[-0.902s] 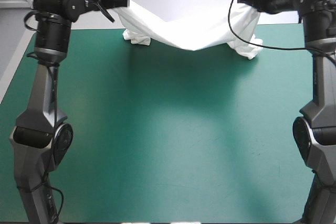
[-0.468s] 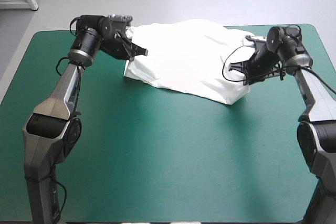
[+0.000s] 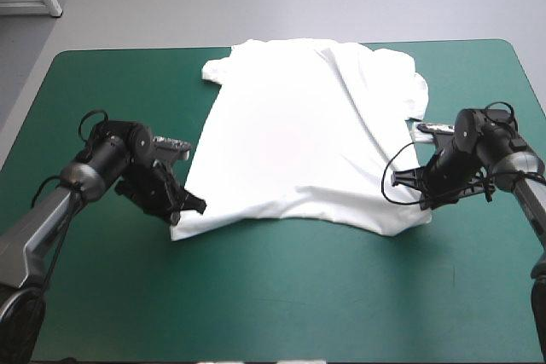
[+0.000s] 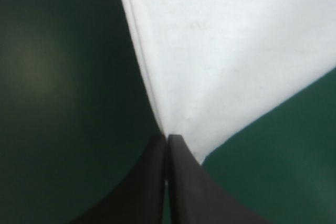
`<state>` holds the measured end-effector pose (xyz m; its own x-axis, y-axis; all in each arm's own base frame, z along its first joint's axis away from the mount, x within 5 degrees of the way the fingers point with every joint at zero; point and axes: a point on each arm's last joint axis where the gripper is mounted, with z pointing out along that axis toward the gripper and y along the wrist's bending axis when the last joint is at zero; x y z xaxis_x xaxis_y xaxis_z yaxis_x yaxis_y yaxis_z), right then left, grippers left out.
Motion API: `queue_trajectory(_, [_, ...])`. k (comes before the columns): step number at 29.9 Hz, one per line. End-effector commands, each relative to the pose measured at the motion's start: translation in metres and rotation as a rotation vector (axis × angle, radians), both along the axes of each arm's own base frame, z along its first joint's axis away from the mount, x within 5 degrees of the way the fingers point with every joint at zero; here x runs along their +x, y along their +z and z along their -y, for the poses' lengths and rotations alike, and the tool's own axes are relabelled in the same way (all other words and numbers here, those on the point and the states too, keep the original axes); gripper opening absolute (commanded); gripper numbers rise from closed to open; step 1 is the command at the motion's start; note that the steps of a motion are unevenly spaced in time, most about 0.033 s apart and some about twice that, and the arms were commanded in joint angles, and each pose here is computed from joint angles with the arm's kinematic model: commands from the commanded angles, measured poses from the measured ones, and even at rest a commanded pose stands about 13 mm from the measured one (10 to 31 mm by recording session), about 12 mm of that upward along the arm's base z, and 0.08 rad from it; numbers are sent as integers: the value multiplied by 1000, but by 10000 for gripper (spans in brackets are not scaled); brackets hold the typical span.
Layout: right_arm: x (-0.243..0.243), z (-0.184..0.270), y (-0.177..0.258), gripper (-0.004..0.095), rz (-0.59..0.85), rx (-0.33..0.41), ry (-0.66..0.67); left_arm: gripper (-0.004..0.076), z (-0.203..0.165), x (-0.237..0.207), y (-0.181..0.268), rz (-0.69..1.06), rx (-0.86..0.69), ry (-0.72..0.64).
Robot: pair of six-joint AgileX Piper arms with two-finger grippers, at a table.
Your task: Fold the cloth
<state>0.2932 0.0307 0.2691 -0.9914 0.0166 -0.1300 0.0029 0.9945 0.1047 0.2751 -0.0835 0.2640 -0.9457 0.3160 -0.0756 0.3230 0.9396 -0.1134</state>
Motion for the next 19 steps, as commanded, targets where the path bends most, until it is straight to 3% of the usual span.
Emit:
queue_trajectory(1, [-30, 9, 16, -19, 4, -41, 6, -9, -8, -47, 15, -3, -37, -20])
queue_trajectory(5, [-57, 13, 15, -19, 4, -72, -7, -9, -17, -87, 20, -9, -60, 4])
queue_trajectory(13, [-108, 14, -13, -19, -88, -52, -11, -9, -11, -139, 45, 56, -326, 128])
queue_trajectory(19, [-135, 15, -33, -19, -152, -45, -19, -9, -3, -166, 15, -76, -322, 135])
